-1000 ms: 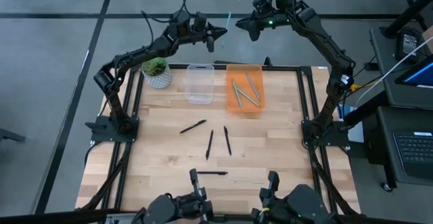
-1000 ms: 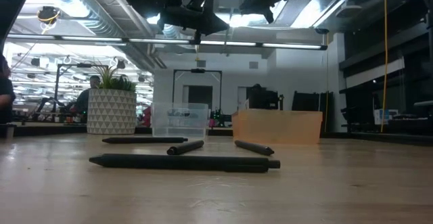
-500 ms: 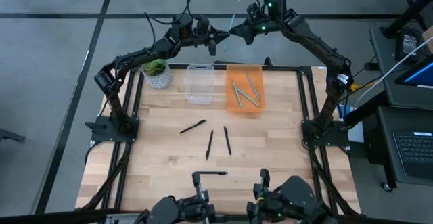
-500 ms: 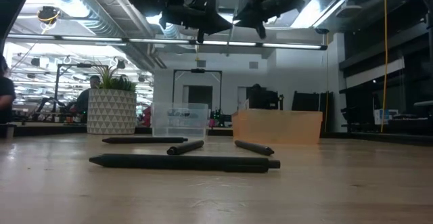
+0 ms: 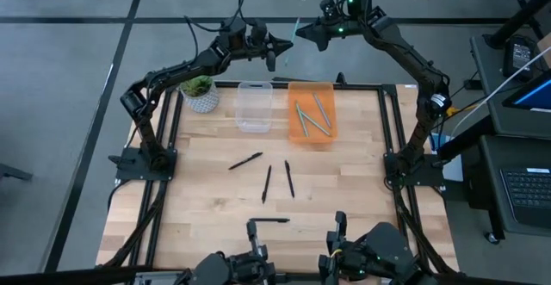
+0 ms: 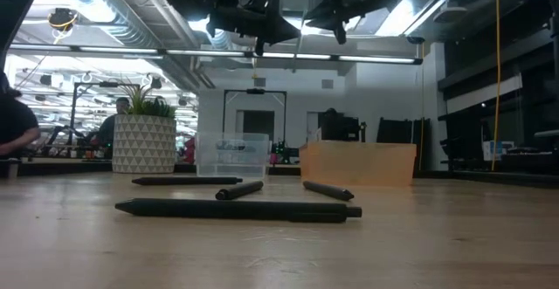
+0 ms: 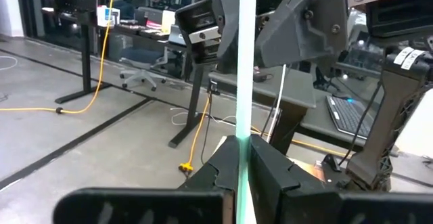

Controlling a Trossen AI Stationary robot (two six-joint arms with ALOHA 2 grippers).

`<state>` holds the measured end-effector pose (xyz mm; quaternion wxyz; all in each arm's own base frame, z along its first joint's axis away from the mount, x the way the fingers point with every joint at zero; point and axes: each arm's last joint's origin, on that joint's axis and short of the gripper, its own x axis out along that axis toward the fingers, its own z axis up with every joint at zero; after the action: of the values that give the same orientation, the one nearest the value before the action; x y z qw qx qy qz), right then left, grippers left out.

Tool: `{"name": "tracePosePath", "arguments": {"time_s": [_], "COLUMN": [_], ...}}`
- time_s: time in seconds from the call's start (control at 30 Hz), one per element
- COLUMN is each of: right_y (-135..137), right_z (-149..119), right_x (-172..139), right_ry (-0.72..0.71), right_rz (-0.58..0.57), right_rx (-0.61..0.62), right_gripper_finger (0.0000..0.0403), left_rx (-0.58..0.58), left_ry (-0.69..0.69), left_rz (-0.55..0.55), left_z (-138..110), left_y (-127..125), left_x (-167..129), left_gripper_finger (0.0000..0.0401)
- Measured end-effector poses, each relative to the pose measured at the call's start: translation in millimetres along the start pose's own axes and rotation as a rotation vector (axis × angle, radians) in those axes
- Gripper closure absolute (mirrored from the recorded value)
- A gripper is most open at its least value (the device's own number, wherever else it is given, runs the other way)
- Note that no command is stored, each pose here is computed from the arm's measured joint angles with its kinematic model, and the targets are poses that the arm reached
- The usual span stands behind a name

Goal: Sort pens & pencils
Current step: Put the light green pencil into the orange bin

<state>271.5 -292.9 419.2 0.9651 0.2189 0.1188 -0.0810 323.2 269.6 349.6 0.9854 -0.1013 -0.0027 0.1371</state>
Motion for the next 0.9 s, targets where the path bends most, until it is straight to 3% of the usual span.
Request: {"name": "tracePosePath", "arguments": {"time_s": [0.9], "right_y": [-1], "right_z": [0], "right_x": [-1], "right_ry": [0.0], "right_rz": [-0.019], "right_rx": [0.003], "right_gripper_finger": [0.0318], "left_rx": [-0.012], "left_ry": [0.005], "left_rz": [-0.024], "left_z": [-2], "left_y": [-10], "left_x": [5], "left_gripper_finger": [0.0385]}}
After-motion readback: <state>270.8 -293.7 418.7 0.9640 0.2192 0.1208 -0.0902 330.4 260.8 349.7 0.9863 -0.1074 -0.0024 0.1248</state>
